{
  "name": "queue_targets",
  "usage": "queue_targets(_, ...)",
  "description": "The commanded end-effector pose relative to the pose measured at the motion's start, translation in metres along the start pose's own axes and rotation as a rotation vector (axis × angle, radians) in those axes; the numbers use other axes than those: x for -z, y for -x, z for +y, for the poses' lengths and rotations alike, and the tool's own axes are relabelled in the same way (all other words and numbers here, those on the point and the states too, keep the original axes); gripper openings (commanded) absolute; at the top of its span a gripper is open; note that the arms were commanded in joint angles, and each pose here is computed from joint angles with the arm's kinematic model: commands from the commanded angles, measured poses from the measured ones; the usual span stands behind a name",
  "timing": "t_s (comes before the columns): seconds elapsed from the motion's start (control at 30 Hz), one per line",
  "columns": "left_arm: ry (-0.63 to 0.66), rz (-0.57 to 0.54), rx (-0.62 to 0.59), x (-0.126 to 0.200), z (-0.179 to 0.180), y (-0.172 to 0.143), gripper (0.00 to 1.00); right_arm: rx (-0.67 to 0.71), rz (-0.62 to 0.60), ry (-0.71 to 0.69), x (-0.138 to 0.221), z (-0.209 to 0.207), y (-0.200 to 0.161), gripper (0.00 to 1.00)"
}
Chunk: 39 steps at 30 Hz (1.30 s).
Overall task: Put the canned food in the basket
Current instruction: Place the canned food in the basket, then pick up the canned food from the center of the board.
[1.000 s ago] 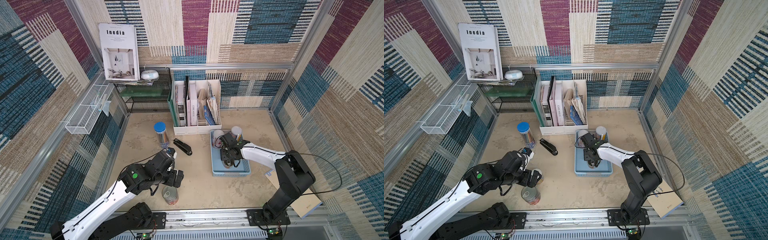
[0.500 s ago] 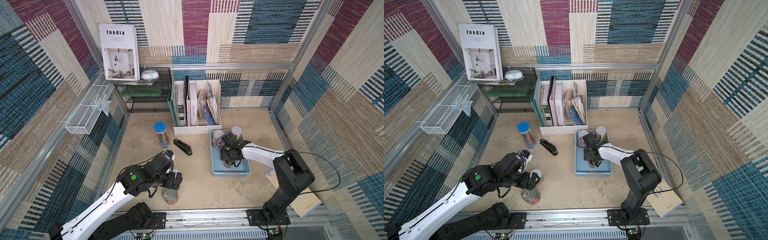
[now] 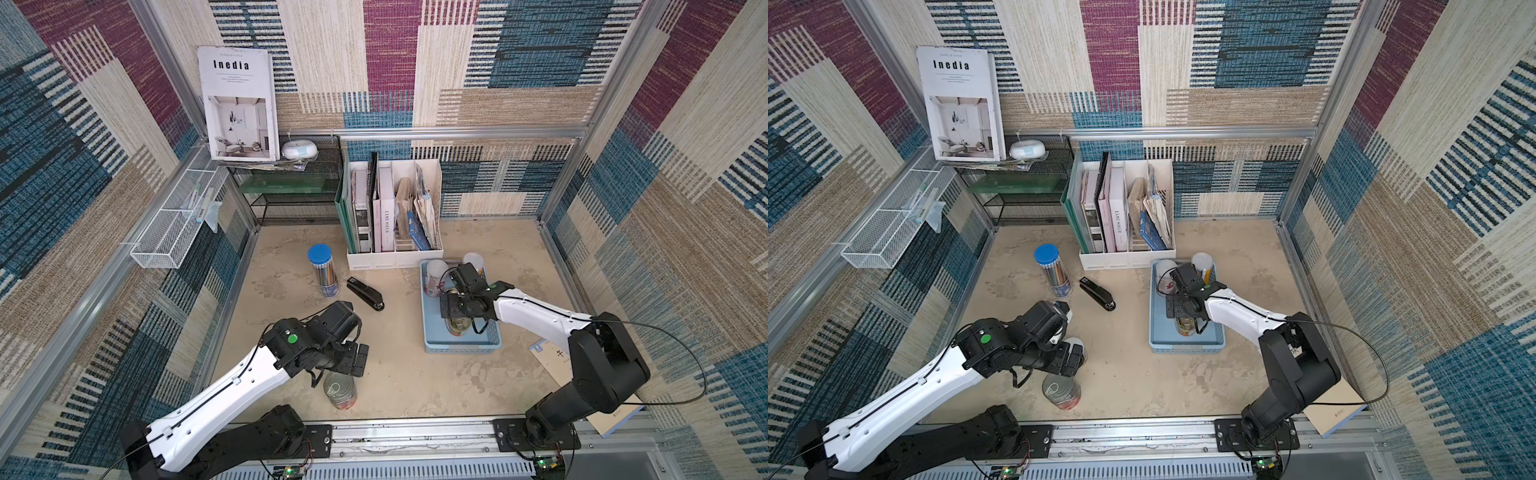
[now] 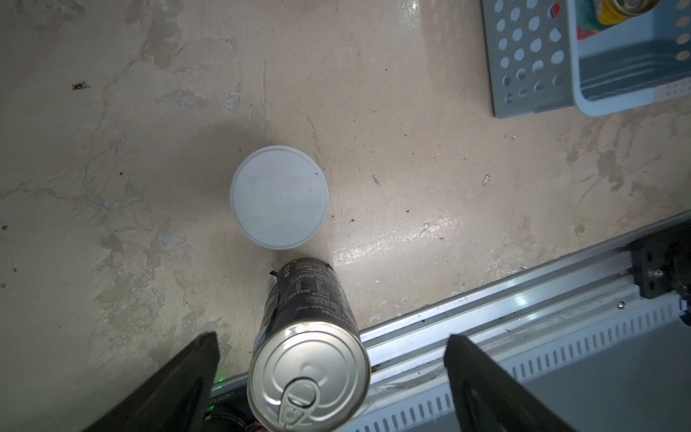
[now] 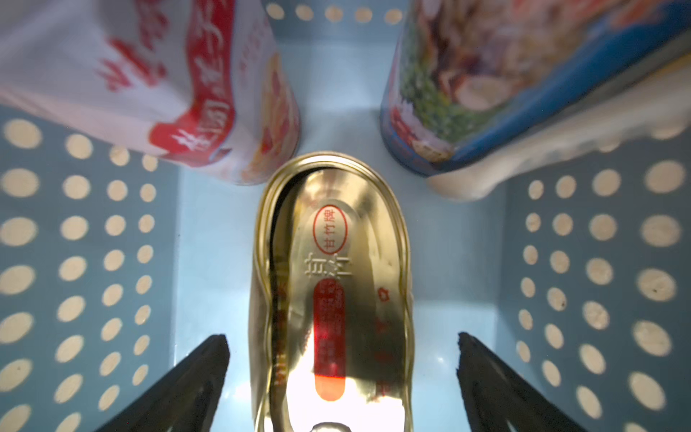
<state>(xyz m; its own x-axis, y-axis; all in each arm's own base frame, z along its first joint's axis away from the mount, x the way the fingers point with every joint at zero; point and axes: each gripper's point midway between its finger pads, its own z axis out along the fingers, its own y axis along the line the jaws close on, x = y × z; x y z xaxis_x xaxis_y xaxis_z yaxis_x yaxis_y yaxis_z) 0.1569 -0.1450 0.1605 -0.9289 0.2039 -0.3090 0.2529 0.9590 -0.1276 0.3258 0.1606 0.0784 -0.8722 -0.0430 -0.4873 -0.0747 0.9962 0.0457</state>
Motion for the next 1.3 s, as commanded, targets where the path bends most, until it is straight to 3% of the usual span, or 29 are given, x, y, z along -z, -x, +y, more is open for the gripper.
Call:
queue_targets(0.0,0.041,0.023,-0.007,-0.013,0.003,0.006,0.99,0.012,-0.013,0.056,0.014,0.007,-0.002,0.99)
queue_targets(0.43,0.127,0.144,0.033,-0.059,0.018,0.015,0.99,0.050,-0.153,0.242,0.104,0.020,0.007,0.99)
queue_targets(0.87,0.111,0.200,0.106,-0.102,0.026,0.016,0.99,0.095,-0.156,0.222,0.114,0.016,0.002,0.99)
queue_targets(1.13,0.108,0.218,0.101,-0.112,0.028,0.014,0.88,0.103,-0.121,0.231,0.105,0.018,-0.010,0.99)
queue_targets(1.27,0.101,0.220,0.098,-0.112,0.026,0.014,0.67,0.067,-0.132,0.137,0.100,-0.001,-0.014,0.99)
